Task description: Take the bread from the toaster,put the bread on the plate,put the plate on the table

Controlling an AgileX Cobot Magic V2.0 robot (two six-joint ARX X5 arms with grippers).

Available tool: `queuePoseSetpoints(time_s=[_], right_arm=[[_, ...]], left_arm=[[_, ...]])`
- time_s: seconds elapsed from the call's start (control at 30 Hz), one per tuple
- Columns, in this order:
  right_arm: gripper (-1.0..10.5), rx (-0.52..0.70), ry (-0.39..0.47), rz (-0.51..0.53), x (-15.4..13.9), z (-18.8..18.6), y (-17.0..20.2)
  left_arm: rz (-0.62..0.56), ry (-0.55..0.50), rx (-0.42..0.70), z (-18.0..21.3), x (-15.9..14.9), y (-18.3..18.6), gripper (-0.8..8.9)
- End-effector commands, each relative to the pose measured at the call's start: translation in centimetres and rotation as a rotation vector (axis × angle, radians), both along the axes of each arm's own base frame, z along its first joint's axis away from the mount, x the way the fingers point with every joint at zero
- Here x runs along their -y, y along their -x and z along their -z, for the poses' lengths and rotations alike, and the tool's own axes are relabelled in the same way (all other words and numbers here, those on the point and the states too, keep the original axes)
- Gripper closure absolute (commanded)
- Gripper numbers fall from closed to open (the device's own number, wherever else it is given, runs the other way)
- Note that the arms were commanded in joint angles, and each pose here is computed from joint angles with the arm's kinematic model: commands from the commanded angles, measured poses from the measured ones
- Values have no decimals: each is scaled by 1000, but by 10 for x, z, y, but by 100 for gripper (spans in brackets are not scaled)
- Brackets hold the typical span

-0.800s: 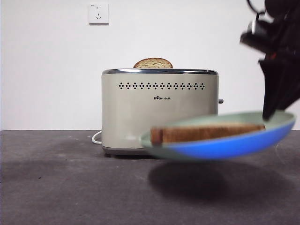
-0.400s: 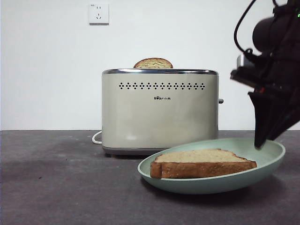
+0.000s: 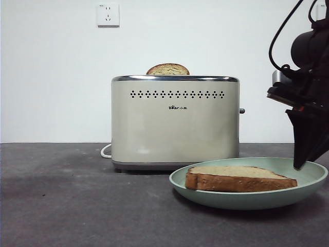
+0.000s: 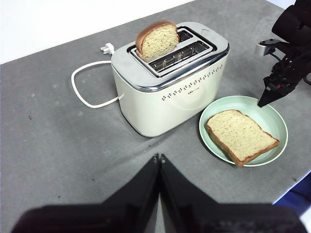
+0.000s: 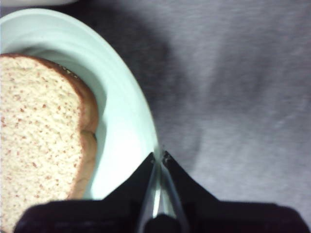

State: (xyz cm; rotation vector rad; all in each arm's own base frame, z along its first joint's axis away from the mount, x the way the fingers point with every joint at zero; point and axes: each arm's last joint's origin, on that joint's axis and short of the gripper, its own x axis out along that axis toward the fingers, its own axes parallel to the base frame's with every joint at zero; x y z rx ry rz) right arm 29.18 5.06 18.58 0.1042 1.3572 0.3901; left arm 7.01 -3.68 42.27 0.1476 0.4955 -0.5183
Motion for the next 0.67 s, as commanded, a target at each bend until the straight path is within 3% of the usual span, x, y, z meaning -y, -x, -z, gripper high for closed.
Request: queuePoseSetpoints(time_s=[0.03,0.23,0.27,0.43,0.67], right_arm=[[958,-34,9,-27,0,12,4],[943,-39,11,-31,1,29,12],[915,-39,11,-30,1,29,13],[550,-25,6,-23,1,25,14],[504,87,-10,-23,3,-7,23]], left_arm=[[-2,1,5,0,0,1,822],[-2,1,5,0,0,1,822],[-1,1,5,0,0,1,822],[-1,1,4,0,0,1,822],[-1,1,4,0,0,1,822]])
